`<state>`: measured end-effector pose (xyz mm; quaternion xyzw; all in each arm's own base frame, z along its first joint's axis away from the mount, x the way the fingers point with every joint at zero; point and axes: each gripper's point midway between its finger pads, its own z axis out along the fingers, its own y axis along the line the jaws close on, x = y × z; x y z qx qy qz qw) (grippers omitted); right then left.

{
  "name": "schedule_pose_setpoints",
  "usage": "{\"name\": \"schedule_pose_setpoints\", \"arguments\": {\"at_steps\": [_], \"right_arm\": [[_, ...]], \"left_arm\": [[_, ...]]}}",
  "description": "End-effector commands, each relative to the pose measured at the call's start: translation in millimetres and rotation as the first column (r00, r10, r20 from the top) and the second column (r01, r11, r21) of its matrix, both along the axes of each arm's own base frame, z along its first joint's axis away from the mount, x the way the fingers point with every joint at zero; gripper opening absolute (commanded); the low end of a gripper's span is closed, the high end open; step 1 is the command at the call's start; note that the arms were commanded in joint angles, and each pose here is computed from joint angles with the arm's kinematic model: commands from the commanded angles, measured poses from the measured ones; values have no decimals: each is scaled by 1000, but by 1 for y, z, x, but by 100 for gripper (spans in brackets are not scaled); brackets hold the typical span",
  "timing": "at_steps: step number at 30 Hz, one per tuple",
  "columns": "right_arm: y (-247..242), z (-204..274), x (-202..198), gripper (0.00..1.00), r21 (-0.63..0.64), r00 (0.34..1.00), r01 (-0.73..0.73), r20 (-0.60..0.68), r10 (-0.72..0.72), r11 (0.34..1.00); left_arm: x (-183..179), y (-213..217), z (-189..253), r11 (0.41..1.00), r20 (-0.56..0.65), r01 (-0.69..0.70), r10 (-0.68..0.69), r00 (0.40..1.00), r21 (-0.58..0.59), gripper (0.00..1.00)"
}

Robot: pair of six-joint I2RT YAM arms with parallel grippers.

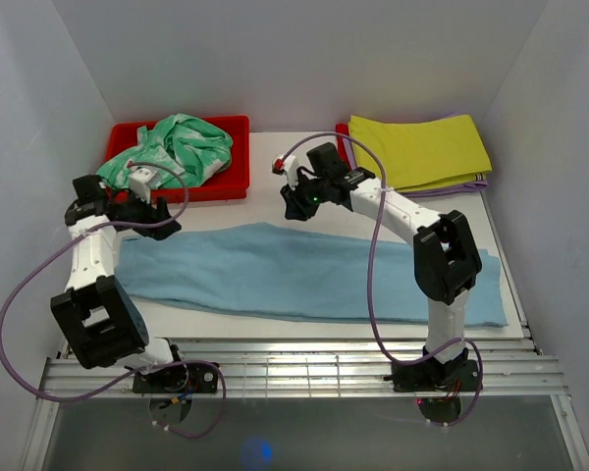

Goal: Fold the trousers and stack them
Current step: Fold the trousers

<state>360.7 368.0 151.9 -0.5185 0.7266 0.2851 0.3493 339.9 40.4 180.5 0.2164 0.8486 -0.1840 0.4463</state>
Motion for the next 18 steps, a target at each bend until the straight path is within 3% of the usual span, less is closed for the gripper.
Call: {"name": "schedule_pose_setpoints", "arguments": {"at_steps": [1,10,13,14,18], "right_arm": [[-4,-44,-27,29,-82,990,-22,-144,10,996],[-62,-98,-49,25,-318,983,34,-159,-88,948],[-85,-109,-59,24,-382,987,43,-128,-99,923],[-98,-120,-67,24,-418,986,39,-131,-103,908],[-112,-122,-80,23,-431,992,27,-103,-79,902]], "left_arm": [[6,-54,-8,985,-5,172,-172,985,-17,74],[51,-190,-48,933,-132,361,-357,925,4,69],[74,-214,-48,941,-141,338,-337,931,-21,71],[83,-214,-66,951,-187,309,-307,933,-19,71],[108,-223,-88,968,-259,242,-253,932,-72,70]]}}
